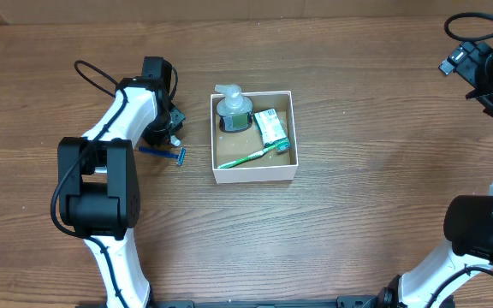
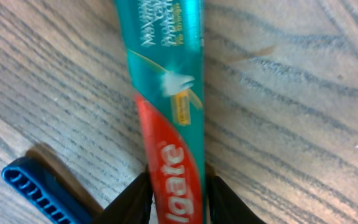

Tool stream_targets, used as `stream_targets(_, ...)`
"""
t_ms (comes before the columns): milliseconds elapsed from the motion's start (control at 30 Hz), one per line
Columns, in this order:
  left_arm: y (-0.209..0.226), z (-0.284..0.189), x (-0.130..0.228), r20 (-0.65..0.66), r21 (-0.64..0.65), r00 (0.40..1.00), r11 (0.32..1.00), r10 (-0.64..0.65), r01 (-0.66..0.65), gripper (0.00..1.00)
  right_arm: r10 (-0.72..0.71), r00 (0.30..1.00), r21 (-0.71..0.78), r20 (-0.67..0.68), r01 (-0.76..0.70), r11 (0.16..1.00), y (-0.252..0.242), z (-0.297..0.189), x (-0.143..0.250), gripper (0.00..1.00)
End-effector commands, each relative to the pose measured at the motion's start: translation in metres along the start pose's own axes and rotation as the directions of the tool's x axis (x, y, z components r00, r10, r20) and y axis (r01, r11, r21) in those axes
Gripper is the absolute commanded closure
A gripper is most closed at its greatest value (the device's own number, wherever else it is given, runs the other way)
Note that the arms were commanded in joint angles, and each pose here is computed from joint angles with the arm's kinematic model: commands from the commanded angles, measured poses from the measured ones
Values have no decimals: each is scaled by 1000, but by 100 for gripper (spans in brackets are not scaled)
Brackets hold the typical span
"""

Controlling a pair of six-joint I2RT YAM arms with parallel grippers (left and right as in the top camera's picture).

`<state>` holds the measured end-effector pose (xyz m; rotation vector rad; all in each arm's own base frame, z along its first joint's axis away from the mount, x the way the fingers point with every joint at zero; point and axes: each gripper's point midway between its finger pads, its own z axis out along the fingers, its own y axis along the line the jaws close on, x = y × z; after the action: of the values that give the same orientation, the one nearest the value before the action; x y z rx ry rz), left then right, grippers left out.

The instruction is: Pack container

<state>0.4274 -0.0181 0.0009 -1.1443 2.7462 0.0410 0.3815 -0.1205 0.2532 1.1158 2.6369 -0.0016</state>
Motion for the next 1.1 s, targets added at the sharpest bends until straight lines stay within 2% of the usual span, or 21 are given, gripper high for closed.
stream_targets(0, 5, 14, 10, -51, -31, 998, 999, 40, -42, 67, 2, 1000, -13, 15, -2, 1000, 3, -6, 0, 0)
stream_targets(167, 5, 8, 9, -50, -20, 989, 990, 136, -137, 67, 2, 1000, -13, 15, -2, 1000, 3, -6, 0, 0)
stream_targets(233, 5, 4, 7, -46, -21, 989, 989, 144, -145, 68, 2, 1000, -13, 15, -2, 1000, 3, -6, 0, 0)
stream_targets(333, 3, -6, 2, -37, -13, 988, 989, 148, -149, 79, 2, 1000, -13, 15, -2, 1000, 3, -6, 0, 0)
stream_targets(633, 2, -13, 1, -40, -10, 986, 987, 160, -160, 83, 2, 1000, -13, 15, -2, 1000, 3, -6, 0, 0)
stream_targets(833, -1, -23, -3, -41, -8, 978, 979, 205, -206, 79, 2, 1000, -13, 15, -2, 1000, 3, -6, 0, 0)
stream_targets(1067, -18, -82, -26, -4, 19, 966, 966, 259, -259, 78, 2, 1000, -13, 15, -2, 1000, 3, -6, 0, 0)
